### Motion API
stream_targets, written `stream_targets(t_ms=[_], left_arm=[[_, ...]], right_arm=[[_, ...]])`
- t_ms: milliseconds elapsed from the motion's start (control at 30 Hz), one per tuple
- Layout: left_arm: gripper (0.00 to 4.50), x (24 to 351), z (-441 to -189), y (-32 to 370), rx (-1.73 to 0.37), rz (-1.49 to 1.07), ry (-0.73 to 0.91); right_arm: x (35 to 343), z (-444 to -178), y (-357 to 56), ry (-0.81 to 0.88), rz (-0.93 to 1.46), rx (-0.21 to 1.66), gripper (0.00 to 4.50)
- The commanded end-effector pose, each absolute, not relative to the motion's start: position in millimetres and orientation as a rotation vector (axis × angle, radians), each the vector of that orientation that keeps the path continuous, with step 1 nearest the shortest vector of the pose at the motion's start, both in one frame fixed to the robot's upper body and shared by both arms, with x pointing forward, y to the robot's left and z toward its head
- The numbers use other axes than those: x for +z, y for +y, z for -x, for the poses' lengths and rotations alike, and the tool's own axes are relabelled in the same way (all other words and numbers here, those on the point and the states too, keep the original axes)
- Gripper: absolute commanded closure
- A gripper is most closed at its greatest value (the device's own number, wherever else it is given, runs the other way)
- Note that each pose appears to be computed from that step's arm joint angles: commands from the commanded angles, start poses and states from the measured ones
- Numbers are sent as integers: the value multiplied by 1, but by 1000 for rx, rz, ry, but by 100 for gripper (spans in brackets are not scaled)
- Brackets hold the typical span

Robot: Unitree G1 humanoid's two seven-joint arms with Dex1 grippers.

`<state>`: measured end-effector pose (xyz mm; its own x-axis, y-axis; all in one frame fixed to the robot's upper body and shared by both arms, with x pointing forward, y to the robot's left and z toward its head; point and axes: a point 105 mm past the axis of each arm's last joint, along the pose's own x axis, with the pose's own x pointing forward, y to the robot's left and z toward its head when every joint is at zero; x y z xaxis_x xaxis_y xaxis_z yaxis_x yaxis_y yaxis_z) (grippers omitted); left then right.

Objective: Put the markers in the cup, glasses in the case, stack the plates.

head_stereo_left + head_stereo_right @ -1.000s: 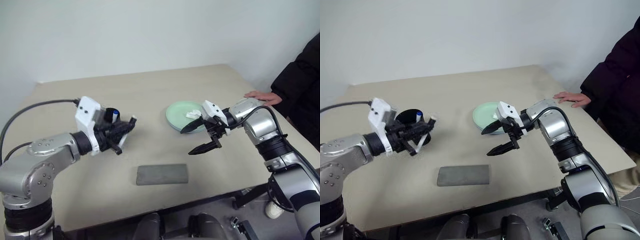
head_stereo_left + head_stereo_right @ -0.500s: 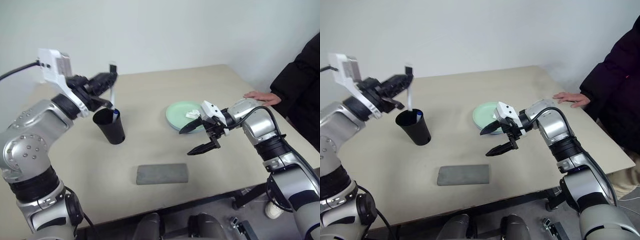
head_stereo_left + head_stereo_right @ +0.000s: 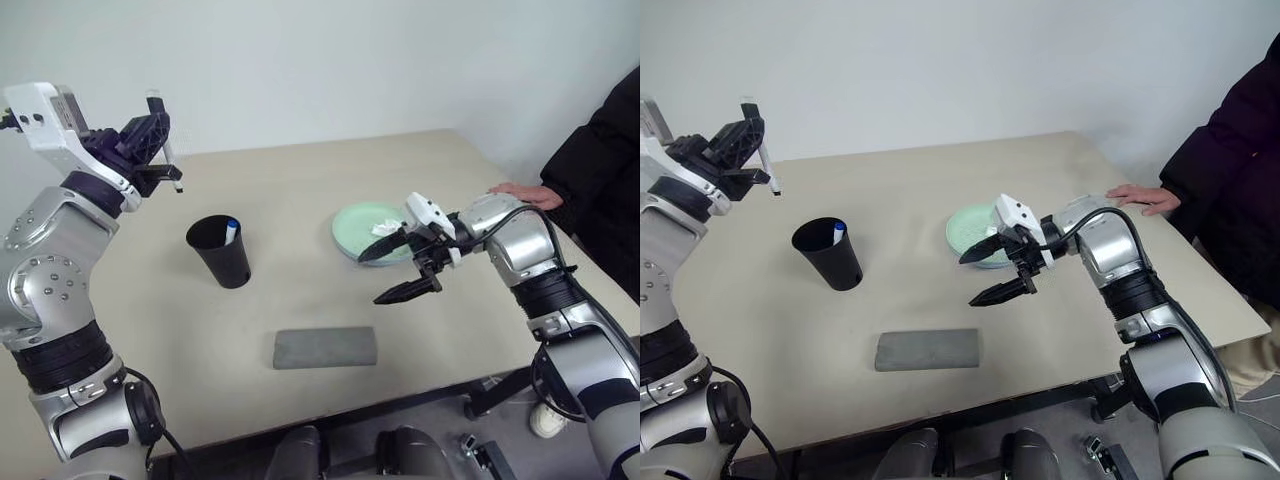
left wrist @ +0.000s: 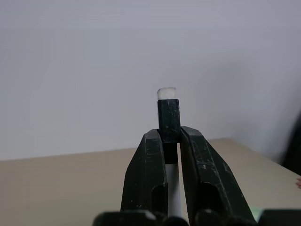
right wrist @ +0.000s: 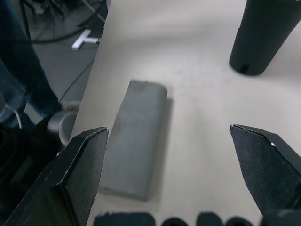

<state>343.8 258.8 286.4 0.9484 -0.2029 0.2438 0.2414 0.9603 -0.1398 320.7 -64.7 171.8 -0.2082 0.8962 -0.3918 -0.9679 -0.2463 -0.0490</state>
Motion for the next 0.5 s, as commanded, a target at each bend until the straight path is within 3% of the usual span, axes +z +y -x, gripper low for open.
stream_targets(t_ms=[33,500], left_arm=[[447,298,-340,264,-201,123,-286],[447,287,-346,266,-181,106,-278]], right_arm=[[208,-321,-61,109,359,1793,0],[245,-318,-57,-44,217,1810,0]])
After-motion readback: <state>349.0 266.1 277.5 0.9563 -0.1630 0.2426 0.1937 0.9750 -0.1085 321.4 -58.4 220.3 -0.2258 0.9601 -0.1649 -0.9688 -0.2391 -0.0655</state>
